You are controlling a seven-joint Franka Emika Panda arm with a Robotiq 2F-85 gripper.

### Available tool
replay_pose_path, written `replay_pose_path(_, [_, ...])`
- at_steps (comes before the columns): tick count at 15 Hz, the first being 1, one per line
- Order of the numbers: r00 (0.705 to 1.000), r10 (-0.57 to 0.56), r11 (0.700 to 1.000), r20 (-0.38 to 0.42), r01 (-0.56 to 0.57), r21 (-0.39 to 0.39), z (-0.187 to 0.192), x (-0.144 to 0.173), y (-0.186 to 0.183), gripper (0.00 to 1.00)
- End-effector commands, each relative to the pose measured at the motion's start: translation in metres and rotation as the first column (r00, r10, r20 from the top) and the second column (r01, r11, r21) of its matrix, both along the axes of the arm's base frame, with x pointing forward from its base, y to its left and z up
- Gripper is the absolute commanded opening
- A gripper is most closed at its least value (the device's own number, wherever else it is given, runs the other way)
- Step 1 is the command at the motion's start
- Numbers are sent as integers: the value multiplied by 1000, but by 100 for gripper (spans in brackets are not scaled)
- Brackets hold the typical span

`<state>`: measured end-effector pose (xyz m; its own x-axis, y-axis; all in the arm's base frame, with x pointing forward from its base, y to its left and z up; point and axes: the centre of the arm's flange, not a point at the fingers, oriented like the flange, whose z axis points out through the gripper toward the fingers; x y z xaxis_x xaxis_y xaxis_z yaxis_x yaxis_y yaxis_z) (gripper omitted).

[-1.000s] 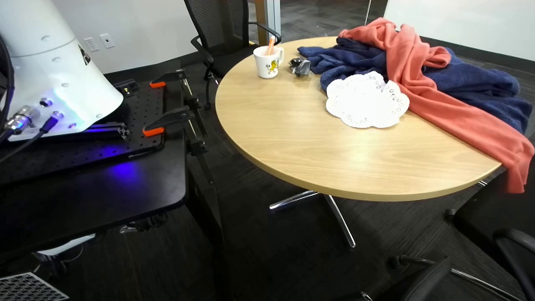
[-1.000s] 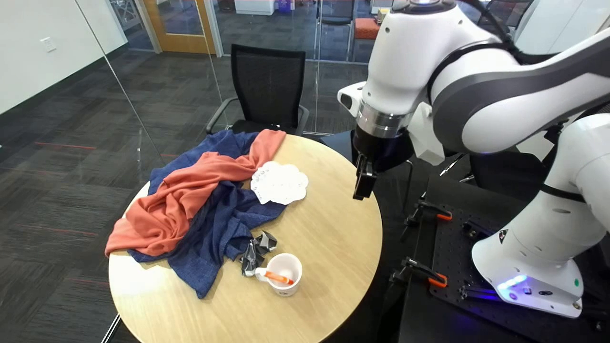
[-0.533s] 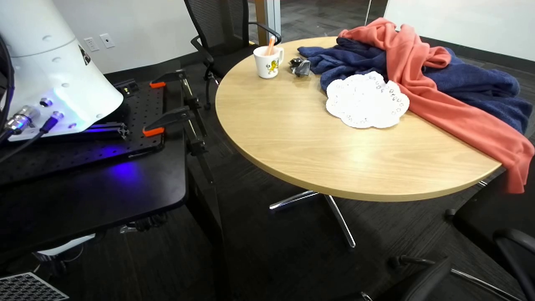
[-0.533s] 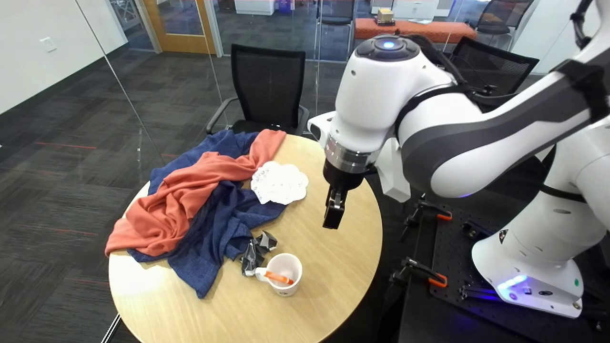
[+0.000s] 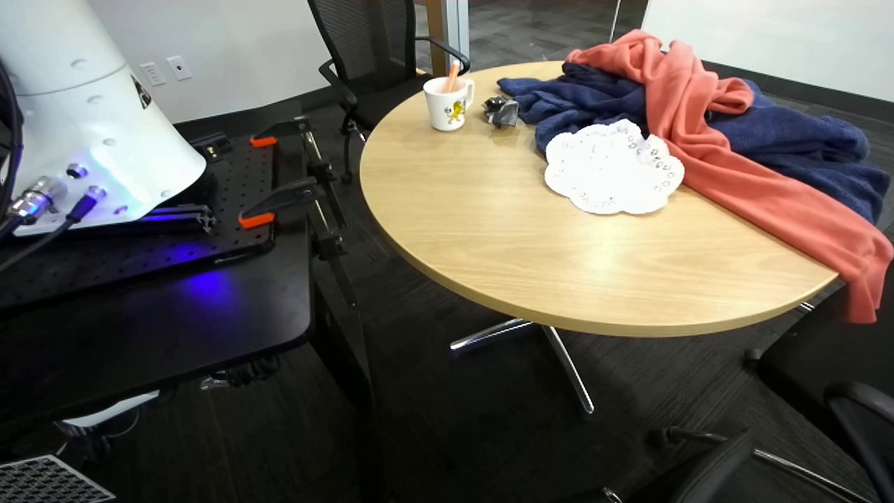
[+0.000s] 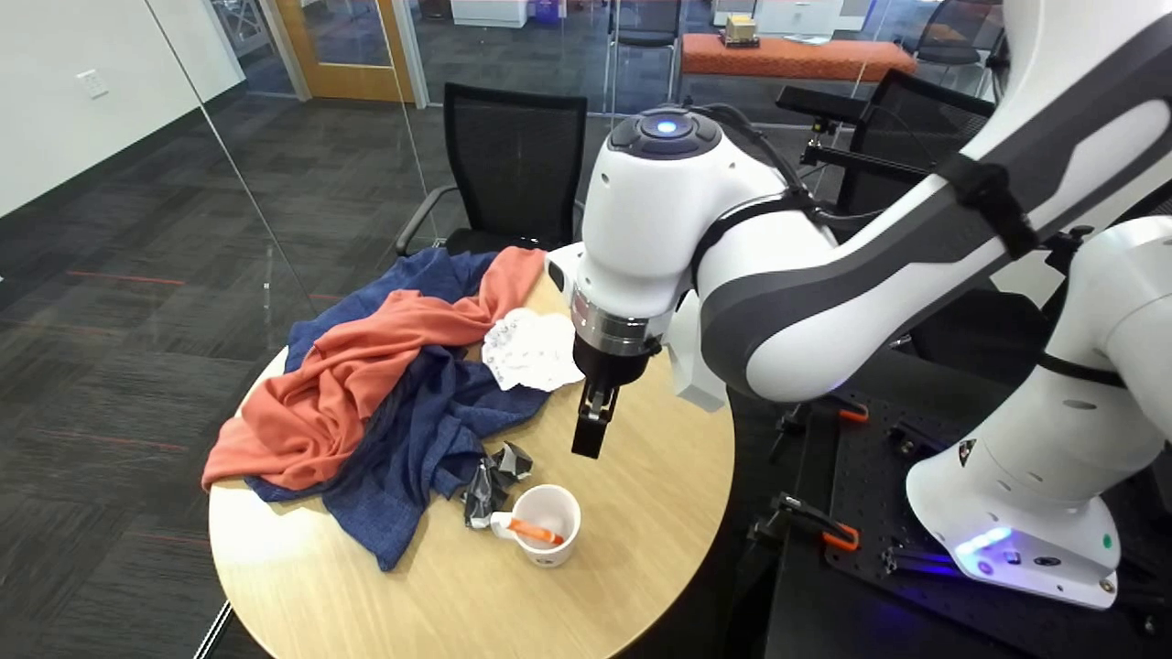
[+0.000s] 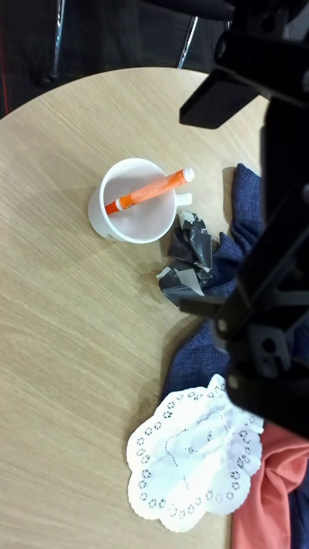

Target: Remove the marker from the mug and put it on the table

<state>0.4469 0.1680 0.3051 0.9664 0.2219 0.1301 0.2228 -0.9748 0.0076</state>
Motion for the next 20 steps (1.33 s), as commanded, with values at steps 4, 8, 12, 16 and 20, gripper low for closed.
replay_pose_path(4, [1000, -11, 999, 4, 11, -30, -6, 3, 1, 100])
replay_pose_path(8, [999, 4, 994, 41, 1, -106, -31, 11, 12, 100])
replay_pose_path(12, [998, 48, 996, 43, -44, -83, -58, 16, 27, 100])
replay_pose_path(16, [993, 104, 994, 62, -102, -37, -82, 24, 44, 100])
replay_pose_path(20, [985, 146, 989, 95, -145, -10, -104, 36, 58, 100])
